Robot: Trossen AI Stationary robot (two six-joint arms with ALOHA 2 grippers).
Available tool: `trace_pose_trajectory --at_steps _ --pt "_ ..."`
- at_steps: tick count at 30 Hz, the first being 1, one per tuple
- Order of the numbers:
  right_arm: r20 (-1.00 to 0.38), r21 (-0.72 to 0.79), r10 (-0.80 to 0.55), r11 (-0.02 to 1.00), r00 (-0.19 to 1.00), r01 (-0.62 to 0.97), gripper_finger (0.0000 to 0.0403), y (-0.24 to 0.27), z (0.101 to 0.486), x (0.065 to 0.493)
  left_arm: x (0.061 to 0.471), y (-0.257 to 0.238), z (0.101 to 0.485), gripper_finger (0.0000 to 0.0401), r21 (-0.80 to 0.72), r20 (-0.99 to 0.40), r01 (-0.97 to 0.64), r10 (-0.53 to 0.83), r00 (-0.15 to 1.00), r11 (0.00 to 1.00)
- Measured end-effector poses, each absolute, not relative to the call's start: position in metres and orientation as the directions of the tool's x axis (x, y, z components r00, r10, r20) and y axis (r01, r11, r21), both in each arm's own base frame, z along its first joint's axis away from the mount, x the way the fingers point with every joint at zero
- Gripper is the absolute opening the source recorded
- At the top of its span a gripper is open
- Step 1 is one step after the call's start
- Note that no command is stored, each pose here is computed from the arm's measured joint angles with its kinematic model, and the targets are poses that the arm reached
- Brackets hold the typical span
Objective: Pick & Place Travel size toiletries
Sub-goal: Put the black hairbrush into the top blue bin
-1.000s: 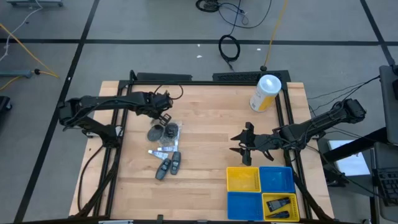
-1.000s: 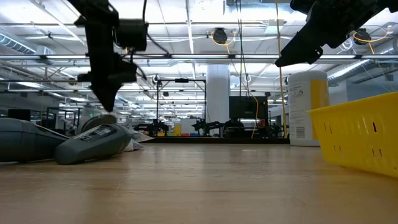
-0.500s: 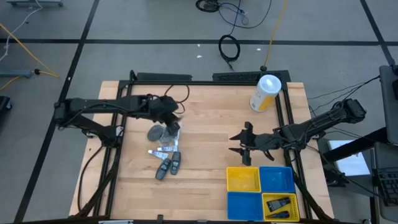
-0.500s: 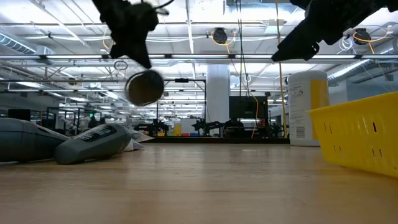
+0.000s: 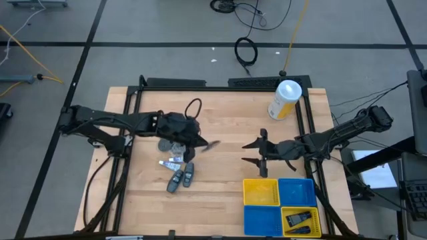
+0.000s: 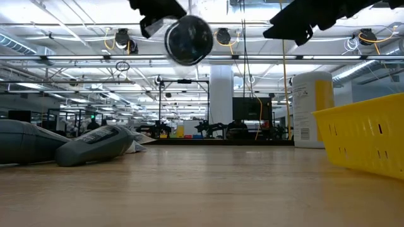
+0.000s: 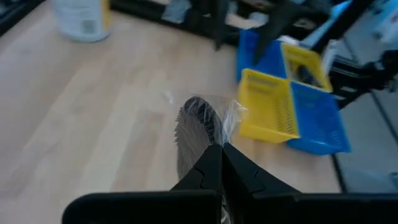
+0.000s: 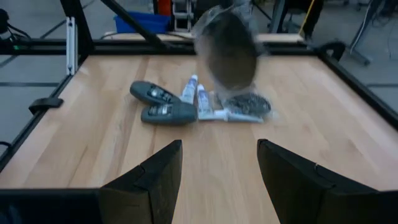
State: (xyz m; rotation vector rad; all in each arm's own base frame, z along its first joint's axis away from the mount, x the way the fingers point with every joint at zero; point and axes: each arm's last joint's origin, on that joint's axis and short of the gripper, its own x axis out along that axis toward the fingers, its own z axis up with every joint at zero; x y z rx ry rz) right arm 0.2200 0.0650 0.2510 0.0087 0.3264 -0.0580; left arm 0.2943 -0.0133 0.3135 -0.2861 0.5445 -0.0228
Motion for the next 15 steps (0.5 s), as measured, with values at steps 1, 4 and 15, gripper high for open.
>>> trace_pose_trajectory --at_steps 1,4,15 --pt "-0.311 -0.006 -0.054 0.998 0.949 0.055 0.0201 0.065 0.252 0.220 0.297 -0.016 0.313 0.0000 -0.276 -0.497 -0.038 -0.109 0.861 0.960" --pt "-0.287 -0.020 -0.051 0.999 0.957 0.047 0.0201 0.065 0.254 0.221 0.306 -0.025 0.311 0.0000 -0.278 -0.454 0.014 -0.144 0.879 0.960" --pt "-0.269 -0.023 -0.046 0.999 0.962 0.041 0.0201 0.066 0.256 0.222 0.335 -0.041 0.292 0.0000 -0.270 -0.399 0.078 -0.185 0.898 0.960"
